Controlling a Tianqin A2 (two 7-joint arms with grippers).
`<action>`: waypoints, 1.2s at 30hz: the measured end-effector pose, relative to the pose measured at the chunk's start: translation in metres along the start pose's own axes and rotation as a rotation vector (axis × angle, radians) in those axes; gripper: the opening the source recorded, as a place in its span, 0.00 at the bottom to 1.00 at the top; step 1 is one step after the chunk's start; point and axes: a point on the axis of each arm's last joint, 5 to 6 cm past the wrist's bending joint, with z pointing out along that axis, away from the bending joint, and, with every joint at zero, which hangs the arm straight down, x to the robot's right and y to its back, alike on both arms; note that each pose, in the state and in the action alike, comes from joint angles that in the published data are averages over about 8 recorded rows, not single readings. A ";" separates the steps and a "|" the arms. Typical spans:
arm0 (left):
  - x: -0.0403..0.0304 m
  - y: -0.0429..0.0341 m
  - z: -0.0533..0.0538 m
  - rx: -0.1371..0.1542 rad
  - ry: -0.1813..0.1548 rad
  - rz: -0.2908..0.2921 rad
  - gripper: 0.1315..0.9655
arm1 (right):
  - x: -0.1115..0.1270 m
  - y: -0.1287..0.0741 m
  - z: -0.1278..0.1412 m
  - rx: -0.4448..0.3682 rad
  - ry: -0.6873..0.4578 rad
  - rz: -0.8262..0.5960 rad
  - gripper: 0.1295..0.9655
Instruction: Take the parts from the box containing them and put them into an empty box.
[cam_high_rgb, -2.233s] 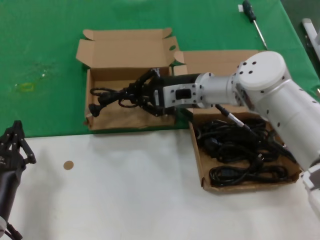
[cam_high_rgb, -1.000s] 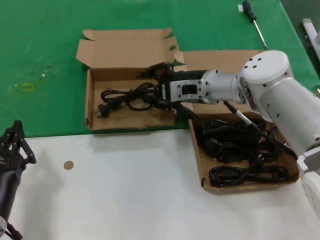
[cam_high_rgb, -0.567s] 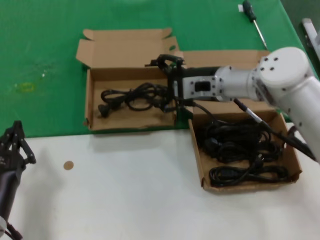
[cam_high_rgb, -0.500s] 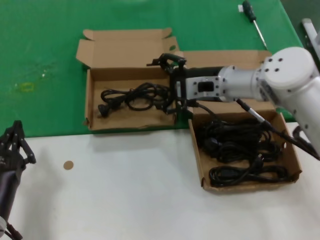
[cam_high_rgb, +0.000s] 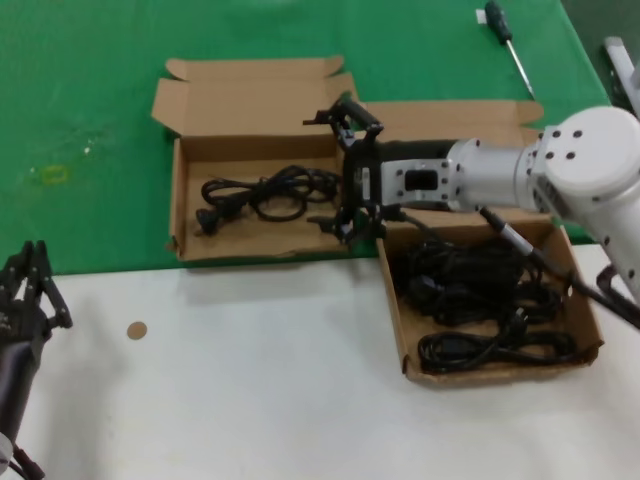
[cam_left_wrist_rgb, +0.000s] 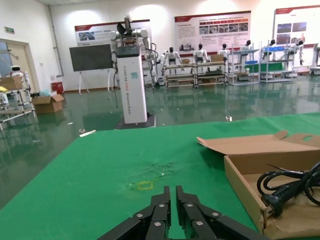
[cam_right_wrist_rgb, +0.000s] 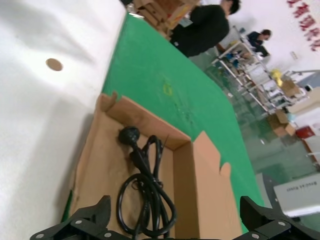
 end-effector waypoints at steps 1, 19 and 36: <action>0.0000 0.0000 0.000 0.000 0.000 0.000 0.04 | -0.002 0.000 0.000 0.000 0.006 0.009 0.84; 0.0000 0.0000 0.000 0.000 0.000 0.000 0.21 | -0.057 -0.005 -0.008 -0.002 0.186 0.286 1.00; 0.0000 0.0000 0.000 0.000 0.000 0.000 0.65 | -0.108 -0.009 -0.031 -0.029 0.371 0.575 1.00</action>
